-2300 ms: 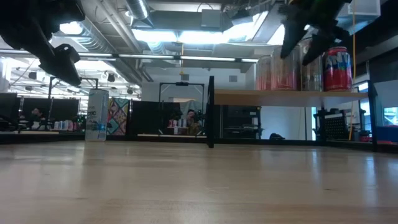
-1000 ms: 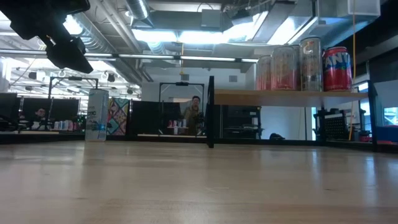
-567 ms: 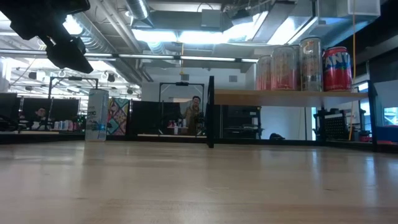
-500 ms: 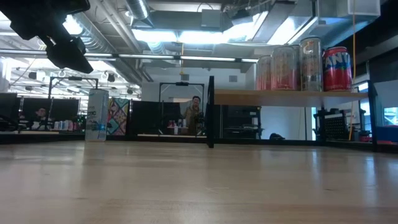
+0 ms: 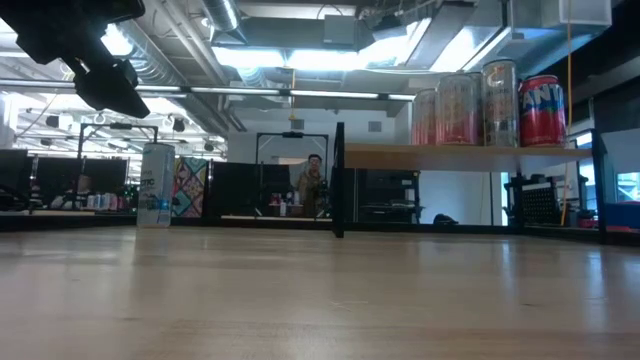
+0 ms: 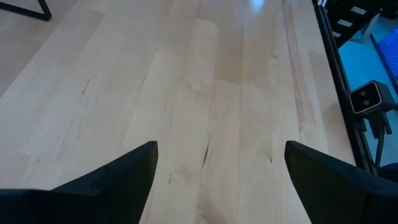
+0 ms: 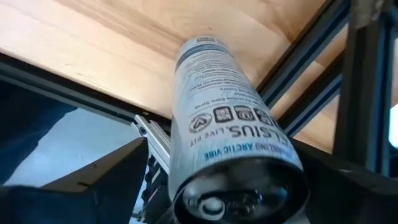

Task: Place canned beverage on shelf
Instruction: Put the bottom white blue soda can on the shelf

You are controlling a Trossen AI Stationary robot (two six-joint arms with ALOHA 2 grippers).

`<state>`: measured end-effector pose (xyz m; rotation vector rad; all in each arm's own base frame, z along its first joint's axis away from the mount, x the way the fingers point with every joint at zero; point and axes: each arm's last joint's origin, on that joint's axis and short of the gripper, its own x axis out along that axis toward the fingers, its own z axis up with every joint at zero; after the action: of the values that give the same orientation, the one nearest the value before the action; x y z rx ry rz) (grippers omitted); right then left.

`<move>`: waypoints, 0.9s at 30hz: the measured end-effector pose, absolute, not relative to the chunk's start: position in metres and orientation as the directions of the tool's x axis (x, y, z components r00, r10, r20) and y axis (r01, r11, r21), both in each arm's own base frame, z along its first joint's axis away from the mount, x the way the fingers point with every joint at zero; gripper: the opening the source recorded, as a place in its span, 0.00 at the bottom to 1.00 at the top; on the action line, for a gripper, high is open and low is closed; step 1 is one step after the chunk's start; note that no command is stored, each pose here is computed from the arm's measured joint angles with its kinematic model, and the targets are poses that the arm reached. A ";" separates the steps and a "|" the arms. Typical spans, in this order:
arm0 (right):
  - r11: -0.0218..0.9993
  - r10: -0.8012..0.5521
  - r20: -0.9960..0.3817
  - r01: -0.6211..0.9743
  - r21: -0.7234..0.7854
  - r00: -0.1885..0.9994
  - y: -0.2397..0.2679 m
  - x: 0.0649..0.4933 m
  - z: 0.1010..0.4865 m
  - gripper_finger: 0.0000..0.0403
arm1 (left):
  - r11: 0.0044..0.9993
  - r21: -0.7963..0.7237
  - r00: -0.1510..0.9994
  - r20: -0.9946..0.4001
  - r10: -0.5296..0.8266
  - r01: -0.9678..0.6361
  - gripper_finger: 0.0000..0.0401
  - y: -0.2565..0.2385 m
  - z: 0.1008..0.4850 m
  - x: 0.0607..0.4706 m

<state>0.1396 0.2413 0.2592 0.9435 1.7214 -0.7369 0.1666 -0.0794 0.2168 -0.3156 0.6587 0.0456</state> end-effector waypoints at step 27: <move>0.718 -0.034 -0.934 0.659 0.224 0.355 0.165 0.231 0.362 0.57 | 0.945 -0.328 0.722 -0.653 -0.227 0.000 0.85 -0.084 0.223 0.165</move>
<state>0.2311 0.1653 0.3622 0.6508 1.1317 -0.4904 0.1648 -0.0844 0.2233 -0.3177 0.7567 -0.1278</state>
